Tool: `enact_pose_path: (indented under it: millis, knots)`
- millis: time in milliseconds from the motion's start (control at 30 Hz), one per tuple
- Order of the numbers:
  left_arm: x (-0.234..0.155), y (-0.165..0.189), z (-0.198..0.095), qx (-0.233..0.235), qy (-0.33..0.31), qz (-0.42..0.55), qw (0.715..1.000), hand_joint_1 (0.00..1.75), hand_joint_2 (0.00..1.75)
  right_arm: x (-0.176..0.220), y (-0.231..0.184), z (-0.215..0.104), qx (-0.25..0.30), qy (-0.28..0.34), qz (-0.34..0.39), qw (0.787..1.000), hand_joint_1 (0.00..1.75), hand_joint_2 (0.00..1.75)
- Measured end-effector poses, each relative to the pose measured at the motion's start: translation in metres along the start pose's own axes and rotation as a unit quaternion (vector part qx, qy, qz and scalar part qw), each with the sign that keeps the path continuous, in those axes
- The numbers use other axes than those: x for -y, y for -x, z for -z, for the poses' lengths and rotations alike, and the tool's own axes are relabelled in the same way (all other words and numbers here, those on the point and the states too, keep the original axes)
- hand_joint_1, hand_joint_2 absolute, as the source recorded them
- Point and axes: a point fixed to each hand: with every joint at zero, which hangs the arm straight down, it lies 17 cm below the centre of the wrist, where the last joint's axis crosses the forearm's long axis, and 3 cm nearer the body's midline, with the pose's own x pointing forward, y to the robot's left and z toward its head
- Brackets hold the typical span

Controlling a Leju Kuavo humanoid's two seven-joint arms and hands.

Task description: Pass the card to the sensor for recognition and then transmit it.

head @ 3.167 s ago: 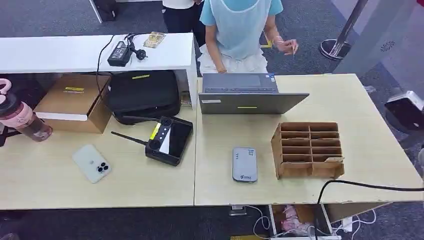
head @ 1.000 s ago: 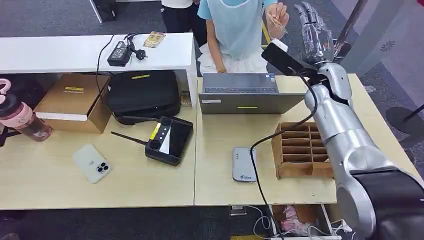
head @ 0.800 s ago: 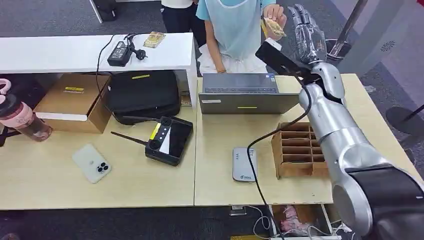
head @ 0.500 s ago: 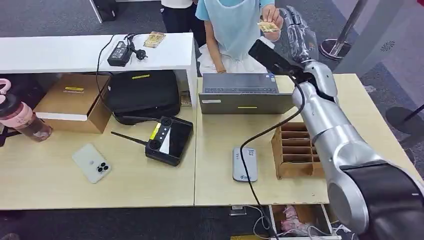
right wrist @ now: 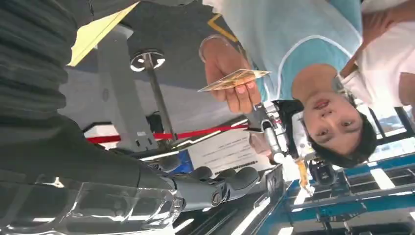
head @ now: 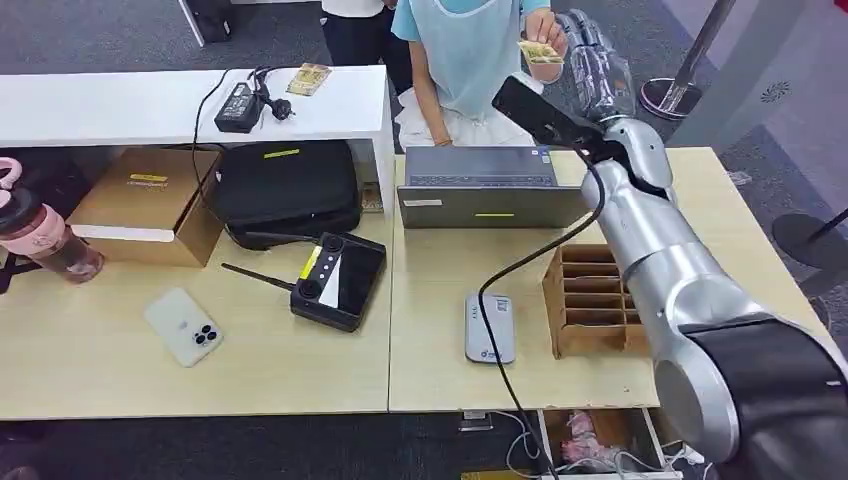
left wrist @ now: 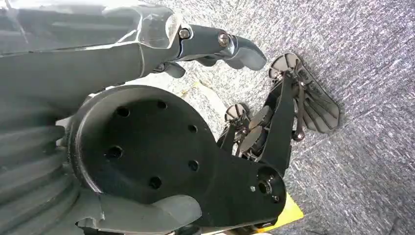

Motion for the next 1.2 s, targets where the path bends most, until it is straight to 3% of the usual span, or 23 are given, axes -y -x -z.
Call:
enact_pose_path:
  millis: [333,1200]
  knots:
    - [0.002,0.001,0.000,-0.007,0.005,0.003,1.000,0.00,1.75,-0.010,0.007,-0.003,-0.018,-0.011,-0.067,0.998,0.00,1.75]
    - [0.000,0.002,0.000,-0.013,-0.008,-0.006,1.000,0.00,1.75,-0.033,-0.016,-0.001,-0.019,-0.057,-0.100,0.993,0.00,1.75]
